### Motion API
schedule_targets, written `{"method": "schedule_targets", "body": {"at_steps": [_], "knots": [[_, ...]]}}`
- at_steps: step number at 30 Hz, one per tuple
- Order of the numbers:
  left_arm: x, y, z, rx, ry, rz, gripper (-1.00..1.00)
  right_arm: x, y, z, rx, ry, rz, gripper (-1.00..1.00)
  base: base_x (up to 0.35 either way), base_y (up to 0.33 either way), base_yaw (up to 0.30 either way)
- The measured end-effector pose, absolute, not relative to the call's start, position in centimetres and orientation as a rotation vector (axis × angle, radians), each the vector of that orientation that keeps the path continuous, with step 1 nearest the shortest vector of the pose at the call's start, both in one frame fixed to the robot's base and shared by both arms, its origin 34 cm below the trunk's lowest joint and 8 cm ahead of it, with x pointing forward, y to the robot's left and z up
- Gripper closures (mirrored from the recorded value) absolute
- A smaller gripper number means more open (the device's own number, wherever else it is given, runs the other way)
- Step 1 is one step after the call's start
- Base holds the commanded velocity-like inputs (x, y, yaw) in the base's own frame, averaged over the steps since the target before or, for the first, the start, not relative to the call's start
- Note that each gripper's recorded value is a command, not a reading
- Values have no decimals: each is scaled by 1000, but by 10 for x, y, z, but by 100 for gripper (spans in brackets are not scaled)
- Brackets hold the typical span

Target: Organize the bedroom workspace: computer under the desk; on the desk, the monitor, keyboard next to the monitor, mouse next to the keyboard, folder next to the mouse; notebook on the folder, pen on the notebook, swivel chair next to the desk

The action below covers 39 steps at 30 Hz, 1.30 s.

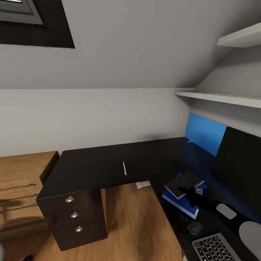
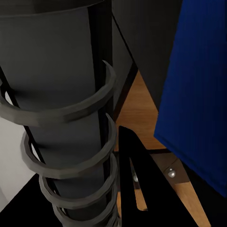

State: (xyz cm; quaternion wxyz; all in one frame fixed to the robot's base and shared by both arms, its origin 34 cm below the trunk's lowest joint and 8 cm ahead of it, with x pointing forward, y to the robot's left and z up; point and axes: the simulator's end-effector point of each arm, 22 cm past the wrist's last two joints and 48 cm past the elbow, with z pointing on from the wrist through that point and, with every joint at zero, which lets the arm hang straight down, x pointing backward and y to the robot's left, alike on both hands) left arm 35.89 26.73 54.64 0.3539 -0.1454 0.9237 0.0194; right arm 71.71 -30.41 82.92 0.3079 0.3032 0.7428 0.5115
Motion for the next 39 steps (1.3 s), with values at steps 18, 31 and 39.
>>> {"method": "schedule_targets", "body": {"at_steps": [18, 31, 39], "knots": [[359, 268, 546, -377, 2388, 52, -100, 717, -304, 829, 803, 1964, 1358, 100, 0, 0, 0], [360, 268, 547, -378, 2387, 53, -100, 717, -302, 829, 803, 1962, 1361, 100, 0, 0, 0], [359, 268, 547, -379, 2386, 53, -100, 717, -302, 830, 803, 1962, 1362, 100, 0, 0, 0]]}}
